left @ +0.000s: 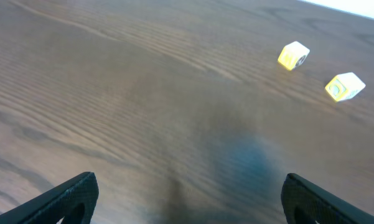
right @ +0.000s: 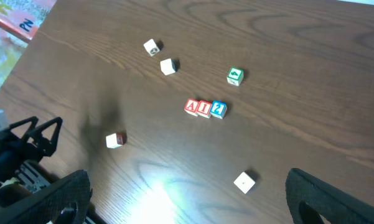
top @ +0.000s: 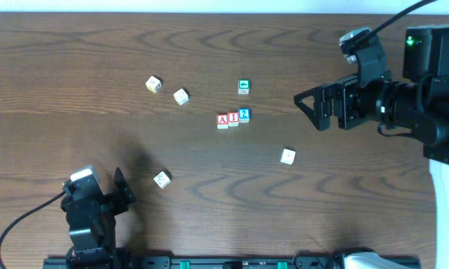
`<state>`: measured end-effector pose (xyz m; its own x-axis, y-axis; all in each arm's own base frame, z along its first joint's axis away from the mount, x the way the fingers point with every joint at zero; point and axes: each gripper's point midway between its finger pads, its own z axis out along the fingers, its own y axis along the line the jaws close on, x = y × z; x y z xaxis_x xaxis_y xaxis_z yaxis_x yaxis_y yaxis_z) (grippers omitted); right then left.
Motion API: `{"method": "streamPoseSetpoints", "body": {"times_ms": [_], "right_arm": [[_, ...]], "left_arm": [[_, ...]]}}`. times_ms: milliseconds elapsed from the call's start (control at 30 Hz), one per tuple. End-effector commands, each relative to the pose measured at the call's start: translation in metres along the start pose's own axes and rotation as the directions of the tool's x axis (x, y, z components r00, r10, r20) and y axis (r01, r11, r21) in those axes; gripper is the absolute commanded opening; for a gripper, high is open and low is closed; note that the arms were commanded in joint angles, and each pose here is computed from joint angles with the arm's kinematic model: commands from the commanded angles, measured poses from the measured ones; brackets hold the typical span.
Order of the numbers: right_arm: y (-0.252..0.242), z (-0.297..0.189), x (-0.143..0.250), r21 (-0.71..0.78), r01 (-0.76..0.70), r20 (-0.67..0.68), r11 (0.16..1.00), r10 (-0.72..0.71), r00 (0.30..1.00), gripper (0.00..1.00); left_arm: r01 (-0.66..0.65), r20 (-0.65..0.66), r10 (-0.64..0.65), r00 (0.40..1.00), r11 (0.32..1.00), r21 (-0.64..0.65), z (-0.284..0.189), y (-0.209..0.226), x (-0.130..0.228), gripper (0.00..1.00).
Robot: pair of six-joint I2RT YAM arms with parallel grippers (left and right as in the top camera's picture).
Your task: Spell out Ai2
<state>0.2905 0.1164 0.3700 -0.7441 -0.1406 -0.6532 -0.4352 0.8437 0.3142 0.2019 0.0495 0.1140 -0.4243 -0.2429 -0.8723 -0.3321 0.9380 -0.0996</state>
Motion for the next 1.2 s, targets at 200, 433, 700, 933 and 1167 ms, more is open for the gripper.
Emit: {"method": "streamPoseSetpoints", "body": {"times_ms": [200,433,700,933,1167], "right_arm": [[0.001,-0.002,0.0,0.0,0.006,0.004,1.0,-0.006,1.0,0.99],[0.001,-0.002,0.0,0.0,0.006,0.004,1.0,-0.006,1.0,0.99],[0.001,-0.002,0.0,0.0,0.006,0.004,1.0,-0.006,1.0,0.99],[0.001,-0.002,0.0,0.0,0.006,0.004,1.0,-0.006,1.0,0.99],[0.001,-0.002,0.0,0.0,0.006,0.004,1.0,-0.006,1.0,0.99]], "left_arm": [[-0.009,0.03,0.008,1.0,0.999,0.045,0.009,-0.005,0.015,0.95],[-0.011,0.029,0.009,1.0,0.998,0.062,0.009,-0.009,0.015,0.95],[-0.053,0.025,0.051,0.998,0.992,0.113,0.008,-0.02,0.017,0.96],[-0.053,0.024,0.05,0.998,0.992,0.112,0.008,-0.02,0.017,0.95],[-0.053,0.024,0.05,0.998,0.992,0.112,0.008,-0.02,0.017,0.95]]}}
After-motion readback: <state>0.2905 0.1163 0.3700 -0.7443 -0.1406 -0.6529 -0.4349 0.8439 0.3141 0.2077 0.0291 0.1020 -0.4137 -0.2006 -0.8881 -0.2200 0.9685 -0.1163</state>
